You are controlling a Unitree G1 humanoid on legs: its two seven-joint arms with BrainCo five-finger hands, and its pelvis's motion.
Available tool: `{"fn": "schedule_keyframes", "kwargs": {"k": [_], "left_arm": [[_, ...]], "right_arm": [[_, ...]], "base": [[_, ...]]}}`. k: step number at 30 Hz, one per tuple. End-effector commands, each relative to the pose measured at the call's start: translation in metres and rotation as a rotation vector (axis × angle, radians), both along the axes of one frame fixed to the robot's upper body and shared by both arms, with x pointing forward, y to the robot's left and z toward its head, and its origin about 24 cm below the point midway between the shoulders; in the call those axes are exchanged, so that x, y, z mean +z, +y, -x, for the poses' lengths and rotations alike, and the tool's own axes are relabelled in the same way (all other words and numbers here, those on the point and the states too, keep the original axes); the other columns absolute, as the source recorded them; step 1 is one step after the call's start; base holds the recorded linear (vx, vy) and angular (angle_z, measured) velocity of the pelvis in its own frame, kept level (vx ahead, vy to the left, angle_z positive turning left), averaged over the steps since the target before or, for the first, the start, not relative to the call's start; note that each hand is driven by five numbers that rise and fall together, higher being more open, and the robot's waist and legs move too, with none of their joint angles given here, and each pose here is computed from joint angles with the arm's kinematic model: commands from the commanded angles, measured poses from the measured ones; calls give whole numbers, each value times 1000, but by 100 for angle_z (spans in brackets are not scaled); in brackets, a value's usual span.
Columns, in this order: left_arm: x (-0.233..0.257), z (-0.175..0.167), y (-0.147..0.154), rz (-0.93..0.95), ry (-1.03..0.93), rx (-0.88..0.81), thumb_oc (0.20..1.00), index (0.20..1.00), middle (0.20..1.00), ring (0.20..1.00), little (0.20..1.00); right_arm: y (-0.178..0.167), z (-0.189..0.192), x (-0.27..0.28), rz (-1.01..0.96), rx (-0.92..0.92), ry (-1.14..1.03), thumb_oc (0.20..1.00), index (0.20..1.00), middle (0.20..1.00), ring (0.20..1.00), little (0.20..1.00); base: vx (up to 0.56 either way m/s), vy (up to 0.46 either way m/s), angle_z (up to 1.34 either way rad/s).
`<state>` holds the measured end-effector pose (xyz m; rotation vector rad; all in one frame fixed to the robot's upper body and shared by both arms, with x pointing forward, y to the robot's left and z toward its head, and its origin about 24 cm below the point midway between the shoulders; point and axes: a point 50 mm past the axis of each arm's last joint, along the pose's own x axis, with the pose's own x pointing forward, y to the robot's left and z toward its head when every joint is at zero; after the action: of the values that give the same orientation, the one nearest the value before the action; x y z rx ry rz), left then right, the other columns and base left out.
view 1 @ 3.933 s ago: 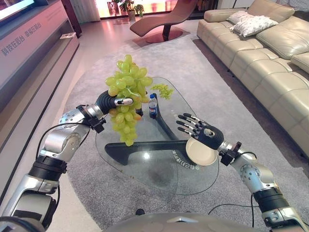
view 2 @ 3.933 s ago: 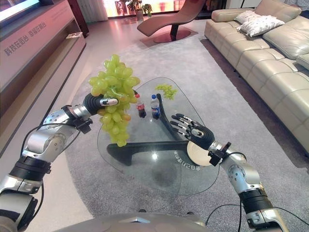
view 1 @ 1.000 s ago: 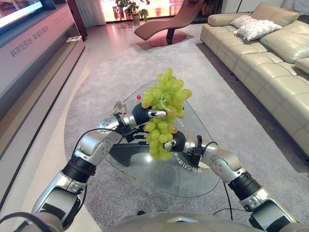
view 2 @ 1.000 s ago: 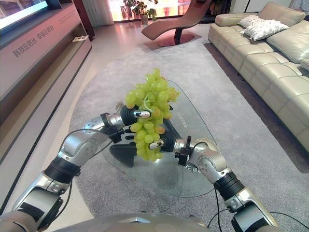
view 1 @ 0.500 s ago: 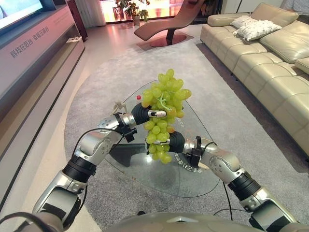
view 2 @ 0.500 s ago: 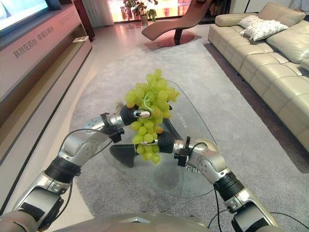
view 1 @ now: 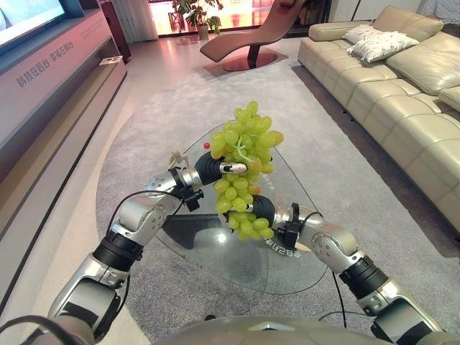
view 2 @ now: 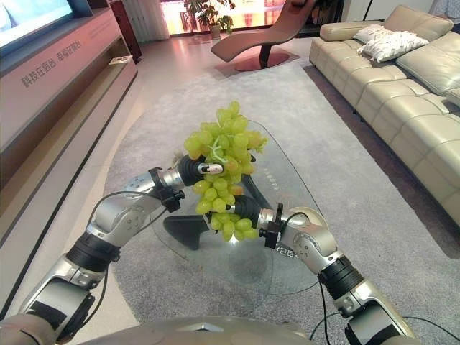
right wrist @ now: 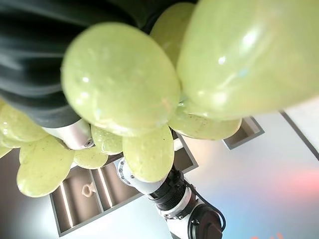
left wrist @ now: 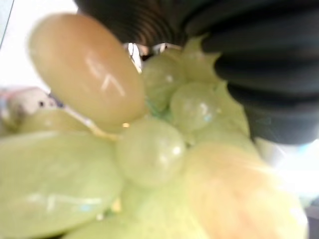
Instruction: Pick up fruits into the plate
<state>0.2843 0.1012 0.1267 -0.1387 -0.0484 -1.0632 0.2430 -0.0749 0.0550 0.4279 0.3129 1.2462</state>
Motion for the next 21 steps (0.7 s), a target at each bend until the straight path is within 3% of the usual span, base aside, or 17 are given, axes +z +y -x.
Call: {"fn": "schedule_keyframes", "kwargs": {"k": [1, 11, 21], "left_arm": [[12, -12, 8, -26, -86, 55, 1000, 1000, 1000, 1000, 1000], [-5, -10, 34, -86, -32, 99, 1000, 1000, 1000, 1000, 1000], [-41, 3, 85, -143, 92, 273, 1000, 1000, 1000, 1000, 1000]], "right_arm": [[13, -11, 44, -202, -25, -153, 200, 200, 200, 200, 200], [-13, -16, 43, -211, -141, -167, 200, 200, 200, 200, 200], [-67, -17, 29, -192, -379, -171, 200, 200, 200, 200, 200]], "base": [[0, 0, 0], [0, 0, 0], [0, 0, 0]]}}
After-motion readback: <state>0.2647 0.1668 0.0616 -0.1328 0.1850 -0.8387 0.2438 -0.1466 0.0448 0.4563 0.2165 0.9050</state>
